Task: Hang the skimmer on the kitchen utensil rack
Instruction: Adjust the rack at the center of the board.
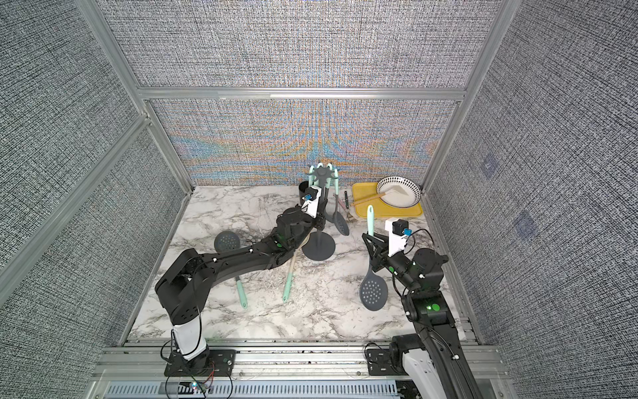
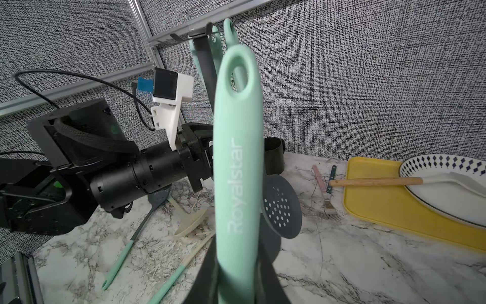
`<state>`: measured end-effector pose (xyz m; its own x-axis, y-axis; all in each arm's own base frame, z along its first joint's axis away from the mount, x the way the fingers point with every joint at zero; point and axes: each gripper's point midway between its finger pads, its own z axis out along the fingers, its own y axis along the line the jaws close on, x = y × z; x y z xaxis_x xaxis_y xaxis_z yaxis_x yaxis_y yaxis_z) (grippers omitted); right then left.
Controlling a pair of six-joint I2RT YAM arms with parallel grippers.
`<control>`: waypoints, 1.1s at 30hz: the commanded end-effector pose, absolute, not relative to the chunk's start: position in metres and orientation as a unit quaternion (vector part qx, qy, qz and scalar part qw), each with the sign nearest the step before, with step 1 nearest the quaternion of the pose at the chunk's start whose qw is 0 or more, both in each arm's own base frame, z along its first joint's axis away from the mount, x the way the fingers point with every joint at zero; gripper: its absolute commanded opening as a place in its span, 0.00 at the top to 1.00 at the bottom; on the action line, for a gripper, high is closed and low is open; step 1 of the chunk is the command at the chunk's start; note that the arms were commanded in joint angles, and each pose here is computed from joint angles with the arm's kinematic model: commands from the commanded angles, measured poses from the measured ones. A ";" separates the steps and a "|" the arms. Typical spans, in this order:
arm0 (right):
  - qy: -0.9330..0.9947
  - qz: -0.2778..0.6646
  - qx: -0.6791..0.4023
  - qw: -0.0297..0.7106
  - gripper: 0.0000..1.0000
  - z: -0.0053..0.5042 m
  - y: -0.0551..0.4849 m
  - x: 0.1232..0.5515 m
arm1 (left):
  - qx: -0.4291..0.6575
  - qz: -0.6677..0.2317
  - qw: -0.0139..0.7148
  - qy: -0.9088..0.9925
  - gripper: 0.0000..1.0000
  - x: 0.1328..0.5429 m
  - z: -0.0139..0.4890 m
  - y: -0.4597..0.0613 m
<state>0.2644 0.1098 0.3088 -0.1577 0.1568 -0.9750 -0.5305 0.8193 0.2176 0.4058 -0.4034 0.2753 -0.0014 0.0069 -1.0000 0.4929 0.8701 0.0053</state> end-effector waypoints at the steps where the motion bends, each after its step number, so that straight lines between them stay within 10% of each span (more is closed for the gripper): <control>1: 0.701 0.266 -0.123 0.650 1.00 0.317 0.107 0.268 | 0.100 -0.083 0.714 0.688 0.98 0.416 0.285 -0.375; 17: 0.703 0.276 -0.116 0.646 1.00 0.315 0.108 0.278 | -0.046 0.007 0.702 0.711 0.97 0.396 0.278 -0.368; 27: 0.702 0.275 -0.115 0.647 1.00 0.314 0.107 0.277 | -0.039 -0.028 0.703 0.710 0.06 0.385 0.276 -0.375; 33: 0.704 0.267 -0.108 0.650 1.00 0.315 0.103 0.279 | -0.019 -0.066 0.702 0.709 0.01 0.373 0.277 -0.382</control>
<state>0.2774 0.1063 0.3050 -0.1738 0.1856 -0.9671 -0.5053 0.8261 0.2493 0.3792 -0.3764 0.2675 -0.0277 -0.0646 -0.9975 0.0159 0.9978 -0.0650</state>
